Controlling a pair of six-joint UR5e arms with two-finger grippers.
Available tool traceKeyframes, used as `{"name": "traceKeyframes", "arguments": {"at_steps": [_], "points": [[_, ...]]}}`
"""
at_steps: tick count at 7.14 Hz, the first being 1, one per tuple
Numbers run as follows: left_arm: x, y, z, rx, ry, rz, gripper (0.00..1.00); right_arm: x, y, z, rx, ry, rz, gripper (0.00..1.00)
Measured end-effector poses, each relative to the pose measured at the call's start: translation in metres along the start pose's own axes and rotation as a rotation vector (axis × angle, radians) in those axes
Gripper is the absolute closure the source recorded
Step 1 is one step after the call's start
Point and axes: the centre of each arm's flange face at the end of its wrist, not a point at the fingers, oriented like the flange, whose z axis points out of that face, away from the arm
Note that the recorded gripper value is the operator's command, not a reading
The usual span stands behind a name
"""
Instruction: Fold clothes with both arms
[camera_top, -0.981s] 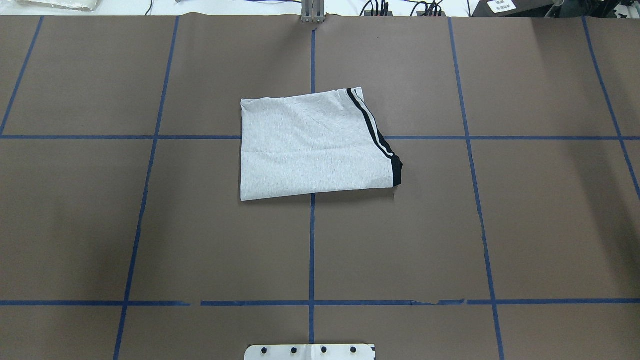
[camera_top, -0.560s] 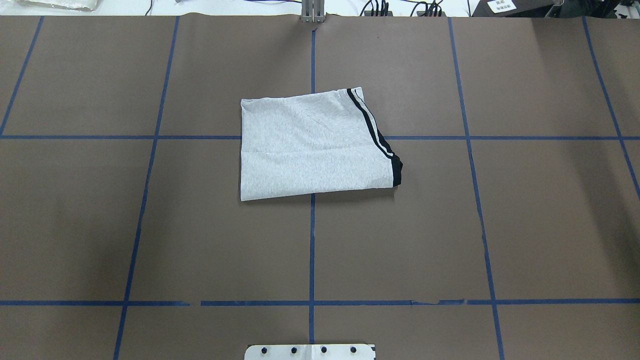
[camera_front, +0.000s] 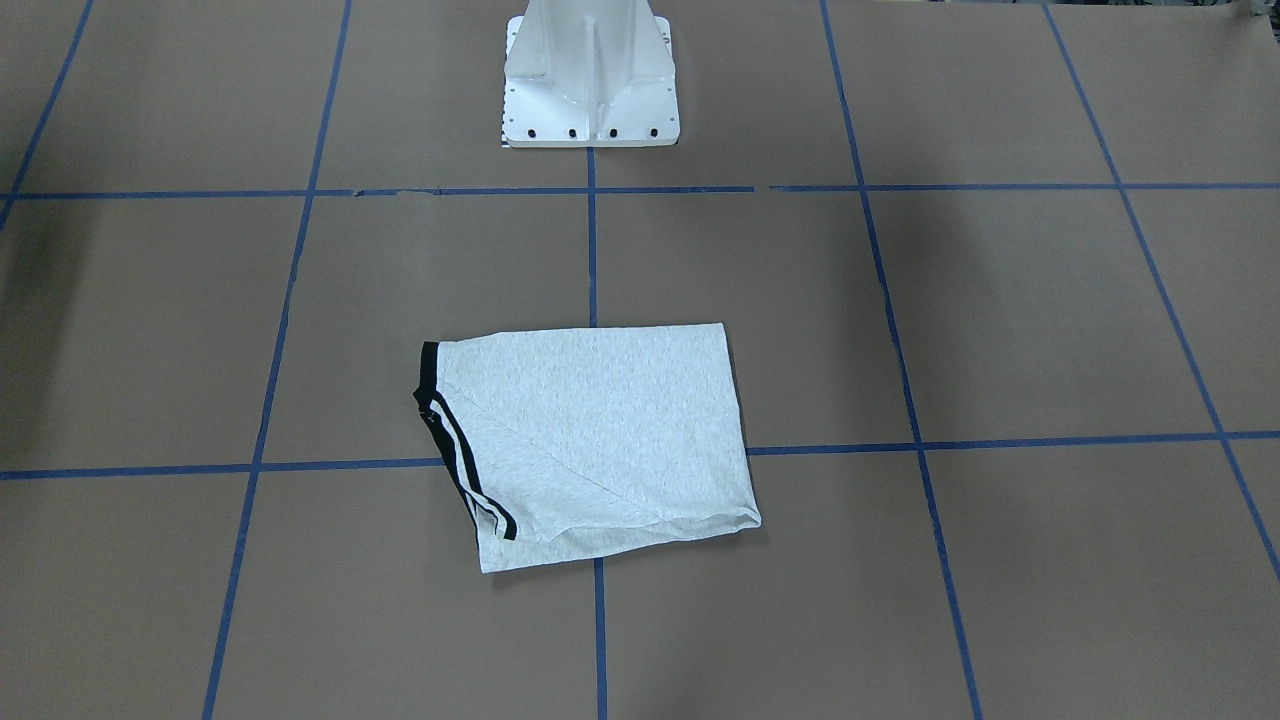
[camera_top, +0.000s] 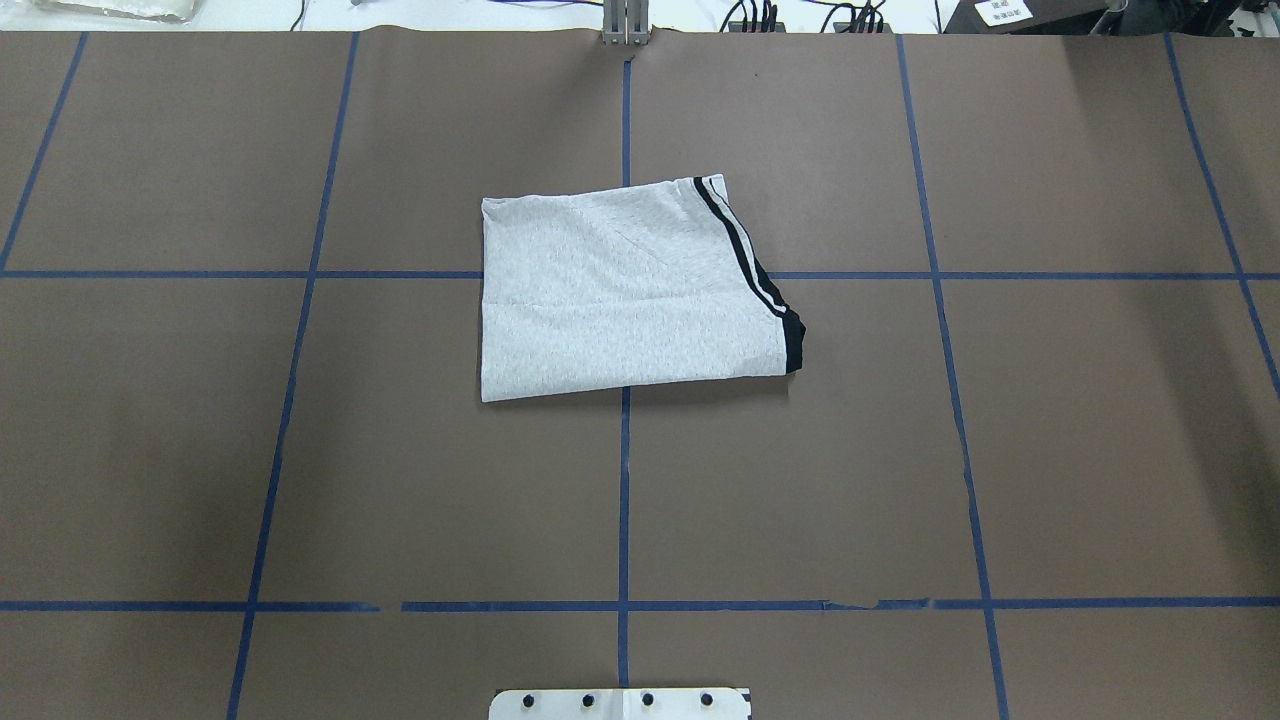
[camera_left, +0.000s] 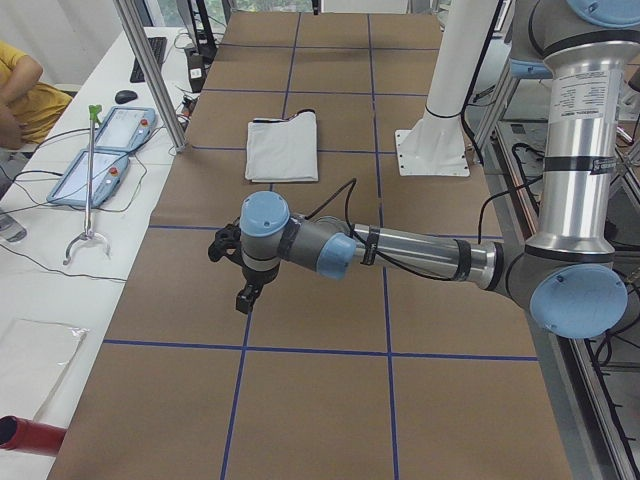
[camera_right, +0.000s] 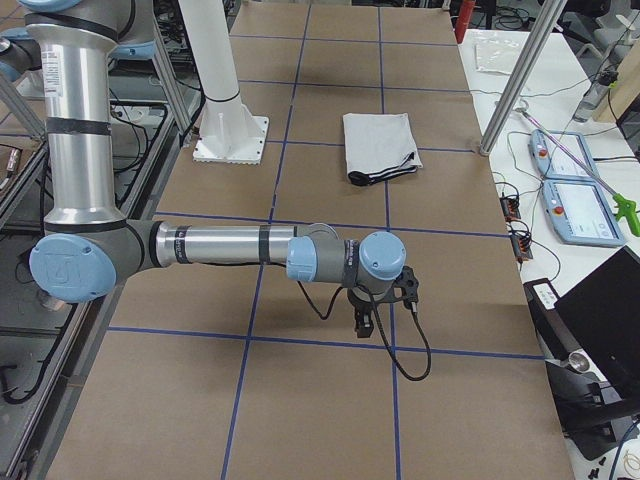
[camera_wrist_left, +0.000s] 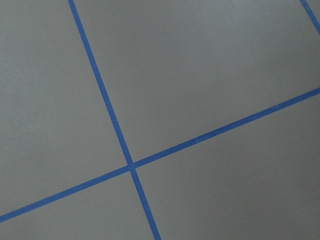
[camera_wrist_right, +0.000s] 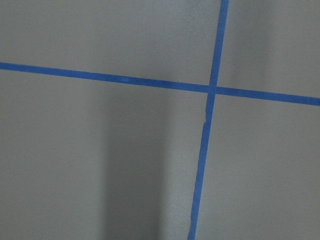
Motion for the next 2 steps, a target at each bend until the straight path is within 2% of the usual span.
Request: {"name": "traceKeyframes", "arguments": {"at_steps": [2], "points": [[0.0010,-0.0007,-0.0011,0.002,0.000,0.002,0.00,0.0001,0.0001,0.0000,0.000,0.000,0.000,0.00]]}}
